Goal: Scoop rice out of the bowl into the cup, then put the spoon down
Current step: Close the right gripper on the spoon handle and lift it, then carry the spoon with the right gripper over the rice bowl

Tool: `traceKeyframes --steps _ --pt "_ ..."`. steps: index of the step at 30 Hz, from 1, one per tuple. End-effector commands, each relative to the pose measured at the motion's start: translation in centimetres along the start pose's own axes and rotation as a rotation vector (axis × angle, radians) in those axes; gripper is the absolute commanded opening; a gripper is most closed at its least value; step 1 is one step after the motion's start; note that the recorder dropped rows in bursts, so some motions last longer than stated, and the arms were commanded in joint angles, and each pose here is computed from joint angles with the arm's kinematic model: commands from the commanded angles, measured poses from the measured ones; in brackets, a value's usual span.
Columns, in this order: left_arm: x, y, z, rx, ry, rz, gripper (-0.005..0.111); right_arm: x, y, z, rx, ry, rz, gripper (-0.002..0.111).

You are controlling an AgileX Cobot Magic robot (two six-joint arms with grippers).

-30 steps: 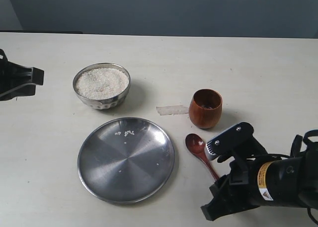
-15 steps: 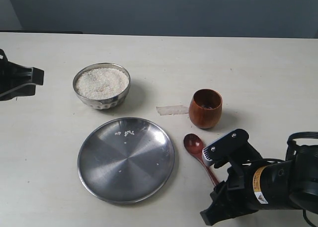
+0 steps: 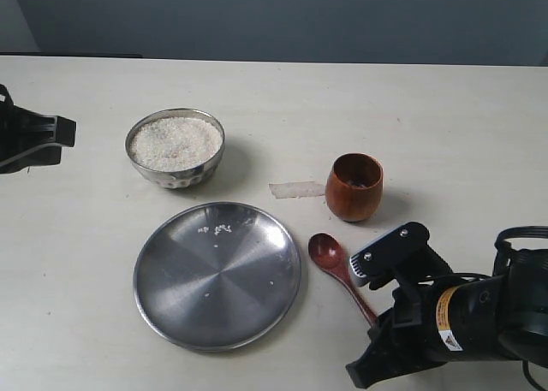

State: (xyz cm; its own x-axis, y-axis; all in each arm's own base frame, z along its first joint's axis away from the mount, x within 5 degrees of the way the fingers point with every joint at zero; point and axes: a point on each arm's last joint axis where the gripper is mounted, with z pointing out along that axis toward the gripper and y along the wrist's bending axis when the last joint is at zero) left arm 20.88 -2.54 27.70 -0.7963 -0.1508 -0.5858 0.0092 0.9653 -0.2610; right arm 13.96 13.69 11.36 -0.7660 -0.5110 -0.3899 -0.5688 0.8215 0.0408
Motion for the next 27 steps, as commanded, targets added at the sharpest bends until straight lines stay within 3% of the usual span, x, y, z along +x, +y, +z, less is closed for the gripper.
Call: traceKeyframes --steps 1,18,27 --pt "-0.2 -0.1 -0.1 0.003 -0.014 0.003 0.000 0.4 -0.2 0.0 0.021 0.037 -0.003 -0.001" --pt "-0.2 -0.1 -0.1 0.003 -0.014 0.003 0.000 -6.0 -0.7 -5.9 0.163 -0.077 -0.061 -0.001" --pt "-0.2 -0.1 -0.1 0.003 -0.014 0.003 0.000 -13.0 0.2 -9.9 0.202 -0.125 -0.203 -0.001"
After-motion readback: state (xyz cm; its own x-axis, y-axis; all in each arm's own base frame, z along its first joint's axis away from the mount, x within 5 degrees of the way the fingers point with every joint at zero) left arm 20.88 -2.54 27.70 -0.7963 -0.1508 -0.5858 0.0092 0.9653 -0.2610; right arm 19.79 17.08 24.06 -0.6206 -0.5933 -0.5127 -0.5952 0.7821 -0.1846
